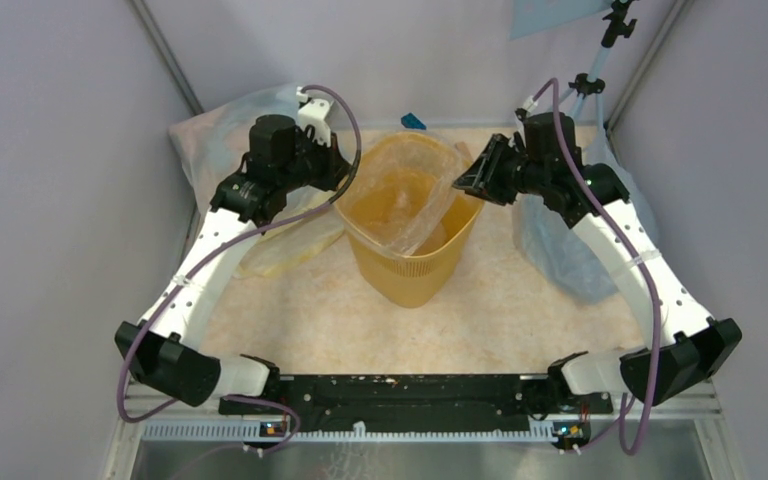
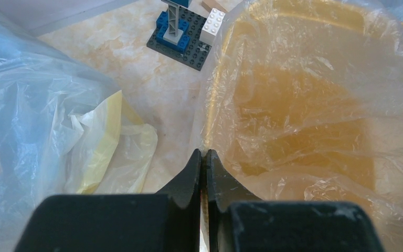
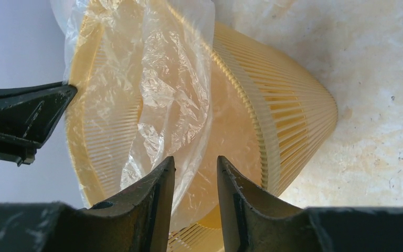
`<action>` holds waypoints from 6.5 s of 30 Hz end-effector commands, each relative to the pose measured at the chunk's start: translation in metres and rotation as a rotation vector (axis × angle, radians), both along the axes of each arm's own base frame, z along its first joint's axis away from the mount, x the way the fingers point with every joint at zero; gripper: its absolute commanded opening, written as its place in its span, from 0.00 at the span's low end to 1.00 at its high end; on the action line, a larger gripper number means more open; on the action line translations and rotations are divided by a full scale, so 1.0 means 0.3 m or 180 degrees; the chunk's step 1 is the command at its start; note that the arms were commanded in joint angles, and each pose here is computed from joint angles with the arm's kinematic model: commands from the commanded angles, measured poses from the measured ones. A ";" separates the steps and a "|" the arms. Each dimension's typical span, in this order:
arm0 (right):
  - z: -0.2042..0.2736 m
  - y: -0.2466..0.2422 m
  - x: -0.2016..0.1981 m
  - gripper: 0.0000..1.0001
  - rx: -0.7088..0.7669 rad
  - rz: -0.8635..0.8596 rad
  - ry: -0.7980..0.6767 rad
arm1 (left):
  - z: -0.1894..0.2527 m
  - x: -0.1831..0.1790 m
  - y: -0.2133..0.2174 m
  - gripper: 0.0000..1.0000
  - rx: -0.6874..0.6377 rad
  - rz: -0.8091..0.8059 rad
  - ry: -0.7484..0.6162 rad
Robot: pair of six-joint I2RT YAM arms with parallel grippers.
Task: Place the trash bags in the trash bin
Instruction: Place the trash bag in the trash bin.
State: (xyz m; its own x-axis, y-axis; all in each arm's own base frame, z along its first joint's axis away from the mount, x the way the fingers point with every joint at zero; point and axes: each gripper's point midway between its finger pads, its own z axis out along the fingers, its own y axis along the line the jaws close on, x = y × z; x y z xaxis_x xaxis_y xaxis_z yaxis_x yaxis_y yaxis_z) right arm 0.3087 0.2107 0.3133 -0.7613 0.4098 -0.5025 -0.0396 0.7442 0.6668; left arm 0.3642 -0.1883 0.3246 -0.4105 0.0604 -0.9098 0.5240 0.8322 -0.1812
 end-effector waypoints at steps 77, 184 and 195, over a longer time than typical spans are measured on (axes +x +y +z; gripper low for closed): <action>-0.009 -0.159 -0.008 0.00 -0.0324 -0.0010 0.0073 | 0.098 0.026 0.096 0.00 0.0195 0.0442 -0.0409; -0.183 -0.031 -0.044 0.08 -0.0030 0.1054 0.0077 | -0.005 0.025 0.068 0.00 0.0071 0.0422 -0.0129; -0.102 -0.036 -0.048 0.20 -0.0009 0.1012 -0.0212 | 0.104 0.038 0.041 0.27 -0.0172 0.0350 -0.0232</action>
State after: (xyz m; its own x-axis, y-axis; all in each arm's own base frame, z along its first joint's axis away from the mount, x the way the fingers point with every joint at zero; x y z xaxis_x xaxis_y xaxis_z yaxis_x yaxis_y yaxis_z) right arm 0.3009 0.1949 0.2483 -0.8640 0.1451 -0.4821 -0.2339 0.7322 0.6396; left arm 0.3707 -0.1708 0.3228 -0.3942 0.0292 -0.9186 0.4297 0.8894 -0.1561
